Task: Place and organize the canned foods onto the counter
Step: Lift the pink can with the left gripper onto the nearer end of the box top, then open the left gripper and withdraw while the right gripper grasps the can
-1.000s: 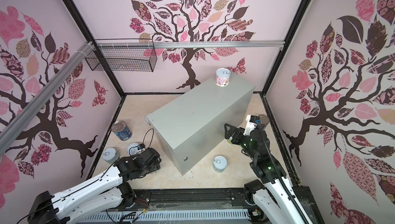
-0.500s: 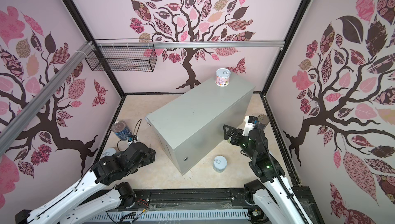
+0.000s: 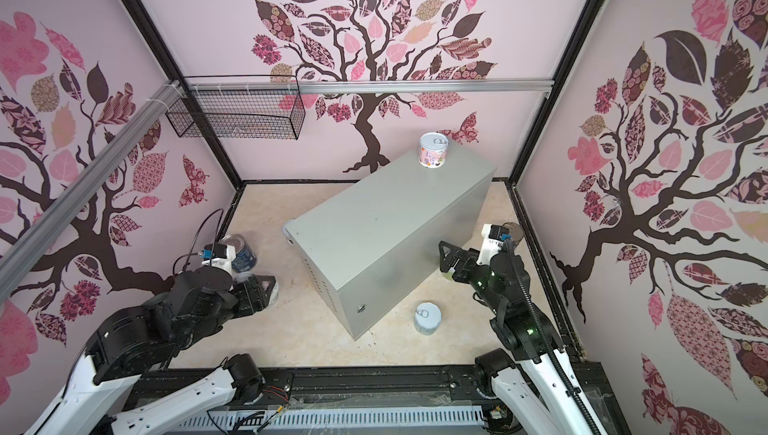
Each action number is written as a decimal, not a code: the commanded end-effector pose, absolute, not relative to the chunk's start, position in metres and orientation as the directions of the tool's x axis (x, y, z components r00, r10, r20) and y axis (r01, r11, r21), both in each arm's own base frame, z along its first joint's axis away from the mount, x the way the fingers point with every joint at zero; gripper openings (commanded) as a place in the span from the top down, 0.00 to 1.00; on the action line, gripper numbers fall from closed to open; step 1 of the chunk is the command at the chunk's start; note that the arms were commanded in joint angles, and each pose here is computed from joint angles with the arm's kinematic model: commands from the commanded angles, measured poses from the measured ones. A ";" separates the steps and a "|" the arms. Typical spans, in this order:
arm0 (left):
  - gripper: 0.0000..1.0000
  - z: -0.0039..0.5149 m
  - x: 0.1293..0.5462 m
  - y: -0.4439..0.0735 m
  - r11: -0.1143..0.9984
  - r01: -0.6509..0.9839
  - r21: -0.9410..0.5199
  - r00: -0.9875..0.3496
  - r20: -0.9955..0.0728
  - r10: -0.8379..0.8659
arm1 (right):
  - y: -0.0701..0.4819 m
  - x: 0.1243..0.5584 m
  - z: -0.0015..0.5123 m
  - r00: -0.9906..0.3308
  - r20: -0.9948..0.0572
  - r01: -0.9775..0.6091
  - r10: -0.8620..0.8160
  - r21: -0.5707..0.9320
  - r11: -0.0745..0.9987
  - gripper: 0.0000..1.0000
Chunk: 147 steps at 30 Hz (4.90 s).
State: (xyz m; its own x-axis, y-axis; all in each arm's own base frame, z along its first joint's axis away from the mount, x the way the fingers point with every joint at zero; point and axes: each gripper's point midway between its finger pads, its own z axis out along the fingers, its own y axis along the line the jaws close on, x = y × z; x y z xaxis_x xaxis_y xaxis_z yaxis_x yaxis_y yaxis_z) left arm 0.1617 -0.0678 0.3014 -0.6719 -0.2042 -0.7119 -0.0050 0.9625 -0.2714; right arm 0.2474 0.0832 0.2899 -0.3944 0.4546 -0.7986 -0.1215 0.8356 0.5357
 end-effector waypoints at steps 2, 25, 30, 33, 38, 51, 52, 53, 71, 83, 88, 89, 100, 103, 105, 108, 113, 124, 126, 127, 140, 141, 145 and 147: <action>0.44 0.339 0.161 -0.071 0.971 0.106 -0.216 -0.645 -0.758 -0.098 | 0.077 0.241 0.304 -0.371 -0.818 -0.120 0.439 0.511 0.851 0.00; 0.43 0.445 0.194 -0.138 0.920 0.375 -0.117 -0.572 -0.810 0.130 | 0.080 0.239 0.303 -0.404 -0.825 -0.133 0.396 0.481 0.866 0.00; 0.43 0.446 0.209 -0.167 0.898 0.426 -0.112 -0.576 -0.798 0.174 | 0.081 0.238 0.304 -0.403 -0.827 -0.138 0.393 0.479 0.867 0.00; 0.43 0.447 0.214 -0.184 0.888 0.453 -0.083 -0.556 -0.805 0.208 | 0.080 0.238 0.303 -0.403 -0.829 -0.139 0.388 0.474 0.869 0.00; 0.42 0.438 0.223 -0.216 0.868 0.496 -0.033 -0.550 -0.786 0.284 | 0.081 0.236 0.304 -0.400 -0.832 -0.146 0.385 0.473 0.869 0.00; 0.33 0.417 0.241 -0.269 0.823 0.568 -0.030 -0.552 -0.755 0.354 | 0.085 0.230 0.308 -0.389 -0.844 -0.195 0.368 0.466 0.863 0.00; 0.32 0.414 0.243 -0.272 0.822 0.569 -0.024 -0.553 -0.750 0.362 | 0.086 0.229 0.308 -0.391 -0.845 -0.205 0.365 0.467 0.860 0.00; 0.31 0.412 0.245 -0.275 0.821 0.571 -0.020 -0.554 -0.747 0.368 | 0.088 0.228 0.309 -0.393 -0.846 -0.218 0.361 0.467 0.857 0.00; 0.02 0.437 0.254 -0.295 0.794 0.607 -0.018 -0.483 -0.802 0.351 | 0.116 0.197 0.368 -0.331 -0.919 -0.480 0.214 0.360 0.800 0.00; 0.02 0.480 0.244 -0.226 0.858 0.502 -0.109 -0.433 -0.890 0.140 | 0.156 0.189 0.409 -0.364 -0.924 -0.674 0.118 0.348 0.651 0.00; 0.02 0.463 0.245 -0.185 0.891 0.426 -0.160 -0.465 -0.883 0.064 | 0.163 0.194 0.427 -0.325 -0.942 -0.701 0.090 0.303 0.646 0.00; 0.02 0.460 0.243 -0.178 0.899 0.410 -0.152 -0.459 -0.886 0.059 | 0.164 0.196 0.429 -0.327 -0.941 -0.699 0.085 0.301 0.648 0.00; 0.02 0.406 0.229 -0.129 0.953 0.237 -0.187 -0.468 -0.882 -0.056 | 0.184 0.210 0.434 -0.325 -0.946 -0.718 0.005 0.250 0.649 0.00; 0.02 0.397 0.225 -0.116 0.964 0.195 -0.183 -0.457 -0.886 -0.076 | 0.204 0.210 0.426 -0.317 -0.946 -0.716 -0.069 0.191 0.671 0.00; 0.02 0.389 0.223 -0.110 0.969 0.182 -0.168 -0.462 -0.885 -0.067 | 0.224 0.207 0.417 -0.299 -0.942 -0.710 -0.151 0.114 0.695 0.00; 0.02 0.374 0.220 -0.104 0.975 0.160 -0.152 -0.477 -0.877 -0.059 | 0.245 0.207 0.415 -0.293 -0.937 -0.716 -0.188 0.085 0.692 0.00; 0.02 0.348 0.211 -0.096 0.976 0.148 -0.159 -0.504 -0.861 -0.064 | 0.260 0.217 0.416 -0.300 -0.938 -0.718 -0.172 0.103 0.688 0.00; 0.02 0.287 0.203 -0.094 0.979 0.135 -0.152 -0.571 -0.819 -0.048 | 0.291 0.229 0.416 -0.307 -0.936 -0.743 -0.170 0.124 0.658 0.00; 0.02 0.277 0.203 -0.096 0.978 0.140 -0.154 -0.584 -0.810 -0.044 | 0.296 0.230 0.418 -0.304 -0.938 -0.749 -0.166 0.128 0.649 0.00; 0.02 0.274 0.203 -0.097 0.978 0.141 -0.154 -0.587 -0.808 -0.042 | 0.298 0.231 0.418 -0.303 -0.938 -0.751 -0.166 0.129 0.647 0.00; 0.02 0.275 0.203 -0.098 0.976 0.164 -0.144 -0.575 -0.818 -0.024 | 0.331 0.245 0.415 -0.293 -0.936 -0.772 -0.192 0.114 0.625 0.02; 0.02 0.275 0.202 -0.098 0.976 0.166 -0.143 -0.573 -0.820 -0.022 | 0.333 0.247 0.416 -0.294 -0.936 -0.772 -0.192 0.114 0.625 0.03; 0.02 0.278 0.200 -0.095 0.976 0.174 -0.134 -0.564 -0.826 -0.013 | 0.337 0.251 0.416 -0.295 -0.936 -0.769 -0.191 0.113 0.630 0.10; 0.02 0.279 0.200 -0.095 0.975 0.177 -0.131 -0.563 -0.826 -0.009 | 0.337 0.252 0.417 -0.291 -0.939 -0.764 -0.185 0.111 0.635 0.13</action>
